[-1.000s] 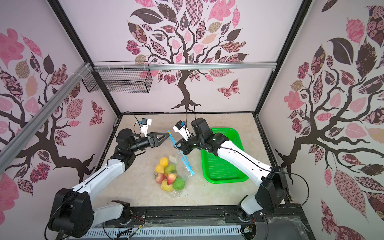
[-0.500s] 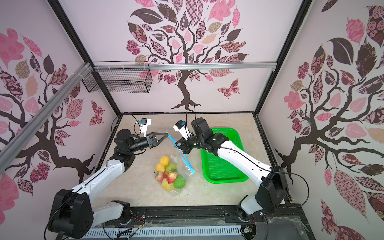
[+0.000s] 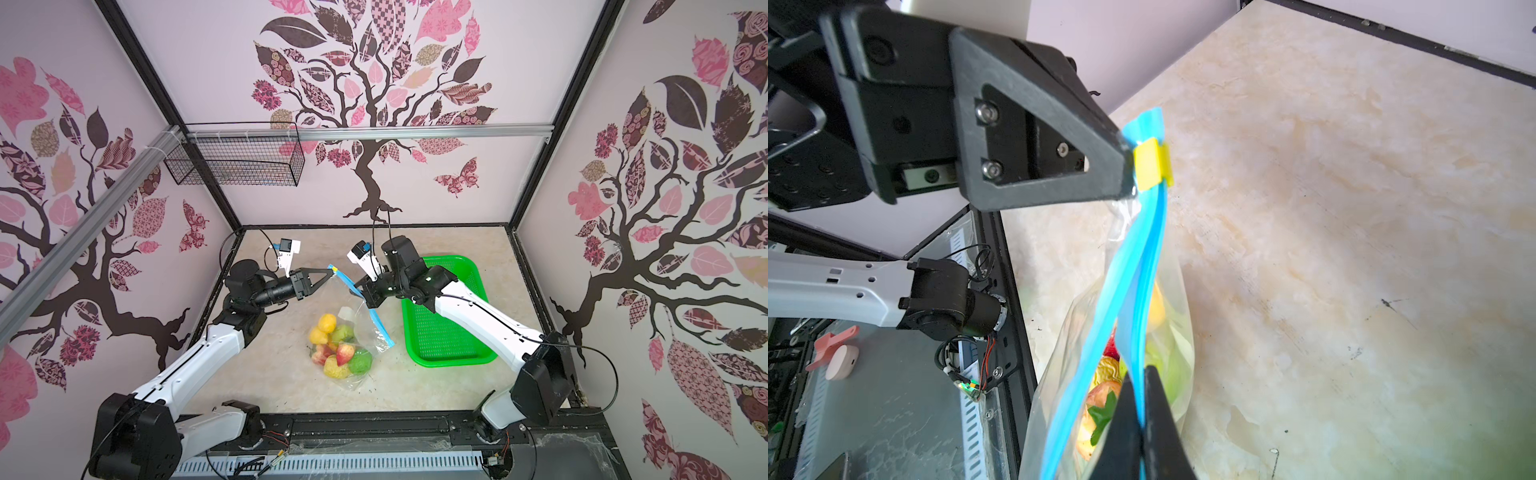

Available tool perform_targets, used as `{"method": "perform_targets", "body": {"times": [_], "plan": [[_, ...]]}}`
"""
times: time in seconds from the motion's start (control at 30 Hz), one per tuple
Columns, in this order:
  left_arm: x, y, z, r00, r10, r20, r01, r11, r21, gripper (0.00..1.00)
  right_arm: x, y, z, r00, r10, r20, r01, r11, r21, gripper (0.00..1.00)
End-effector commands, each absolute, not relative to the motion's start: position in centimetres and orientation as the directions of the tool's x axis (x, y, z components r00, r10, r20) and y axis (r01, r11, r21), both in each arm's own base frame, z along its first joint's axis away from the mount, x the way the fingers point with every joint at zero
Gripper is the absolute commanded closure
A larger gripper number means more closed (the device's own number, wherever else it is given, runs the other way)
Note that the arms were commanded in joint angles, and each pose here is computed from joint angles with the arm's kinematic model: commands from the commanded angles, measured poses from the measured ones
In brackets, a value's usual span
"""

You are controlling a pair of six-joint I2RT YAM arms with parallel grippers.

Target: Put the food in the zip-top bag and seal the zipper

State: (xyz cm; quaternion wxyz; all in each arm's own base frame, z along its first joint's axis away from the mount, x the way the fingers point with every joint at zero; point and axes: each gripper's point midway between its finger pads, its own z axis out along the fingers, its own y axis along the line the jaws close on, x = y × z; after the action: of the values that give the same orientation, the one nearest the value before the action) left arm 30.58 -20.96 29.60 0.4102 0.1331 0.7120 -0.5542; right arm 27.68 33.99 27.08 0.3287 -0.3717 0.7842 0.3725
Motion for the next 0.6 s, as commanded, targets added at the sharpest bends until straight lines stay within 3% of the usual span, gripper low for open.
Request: {"method": "perform_targets", "body": {"times": [0.0, 0.23, 0.43, 0.57], "plan": [[30.2, -21.1, 30.1, -0.609, -0.246, -0.754, 0.668, 0.353, -0.655, 1.0, 28.4, 33.8, 29.6, -0.458, -0.323, -0.828, -0.843, 0.455, 0.288, 0.91], [29.9, -21.1, 30.3, -0.604, -0.234, -0.762, 0.676, 0.355, -0.645, 1.0, 28.6, 34.1, 33.5, -0.384, -0.327, -0.863, -0.877, 0.422, 0.23, 0.65], [29.2, -21.3, 30.8, -0.594, -0.21, -0.776, 0.701, 0.339, -0.628, 1.0, 27.7, 35.8, 34.5, -0.369, -0.345, -0.863, -0.914, 0.301, 0.271, 0.54], [28.7, -21.4, 31.3, -0.585, -0.193, -0.788, 0.72, 0.325, -0.614, 1.0, 27.1, 36.7, 34.3, -0.364, -0.368, -0.856, -0.927, 0.233, 0.295, 0.52]]}}
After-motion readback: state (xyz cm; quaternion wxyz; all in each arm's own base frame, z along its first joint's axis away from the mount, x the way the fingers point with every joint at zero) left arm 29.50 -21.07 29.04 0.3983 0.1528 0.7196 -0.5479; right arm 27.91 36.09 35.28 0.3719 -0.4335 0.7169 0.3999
